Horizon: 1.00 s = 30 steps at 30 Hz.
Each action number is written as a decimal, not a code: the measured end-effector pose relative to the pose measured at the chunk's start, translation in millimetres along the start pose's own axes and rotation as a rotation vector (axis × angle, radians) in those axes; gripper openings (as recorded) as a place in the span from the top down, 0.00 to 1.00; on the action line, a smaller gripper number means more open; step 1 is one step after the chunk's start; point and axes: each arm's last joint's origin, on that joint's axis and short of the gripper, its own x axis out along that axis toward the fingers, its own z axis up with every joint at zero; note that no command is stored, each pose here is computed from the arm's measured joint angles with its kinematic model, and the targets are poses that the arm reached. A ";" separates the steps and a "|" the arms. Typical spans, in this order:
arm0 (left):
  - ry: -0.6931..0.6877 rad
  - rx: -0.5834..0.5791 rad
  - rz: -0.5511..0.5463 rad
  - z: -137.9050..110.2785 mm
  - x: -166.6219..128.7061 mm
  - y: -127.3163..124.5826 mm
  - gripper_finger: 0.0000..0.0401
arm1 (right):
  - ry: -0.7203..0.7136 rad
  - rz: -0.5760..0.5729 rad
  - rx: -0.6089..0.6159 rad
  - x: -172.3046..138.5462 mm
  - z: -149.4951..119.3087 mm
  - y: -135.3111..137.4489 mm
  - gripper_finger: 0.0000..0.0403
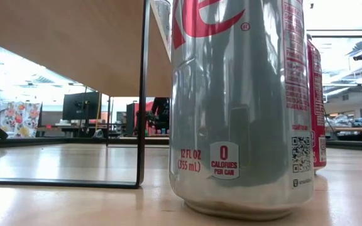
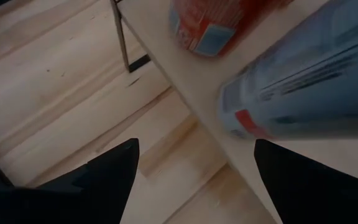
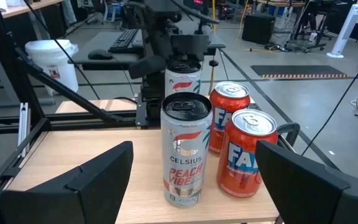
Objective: Place canned beverage on shelf
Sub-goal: Adjust the left white and orange soda can
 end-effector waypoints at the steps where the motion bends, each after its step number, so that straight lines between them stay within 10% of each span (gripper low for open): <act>1: 0.000 -0.006 0.001 -0.9 2.3 0.1 0.18 | 0.000 0.000 0.000 0.0 0.0 0.1 0.14; 20: -0.078 -0.032 -0.048 0.3 18.5 -5.3 0.18 | 0.002 0.005 -0.002 -0.2 -0.3 1.3 0.14; 30: -0.103 0.047 -0.068 14.5 -22.5 -5.8 0.18 | 0.115 -0.014 -0.013 -0.2 -11.2 -3.8 0.14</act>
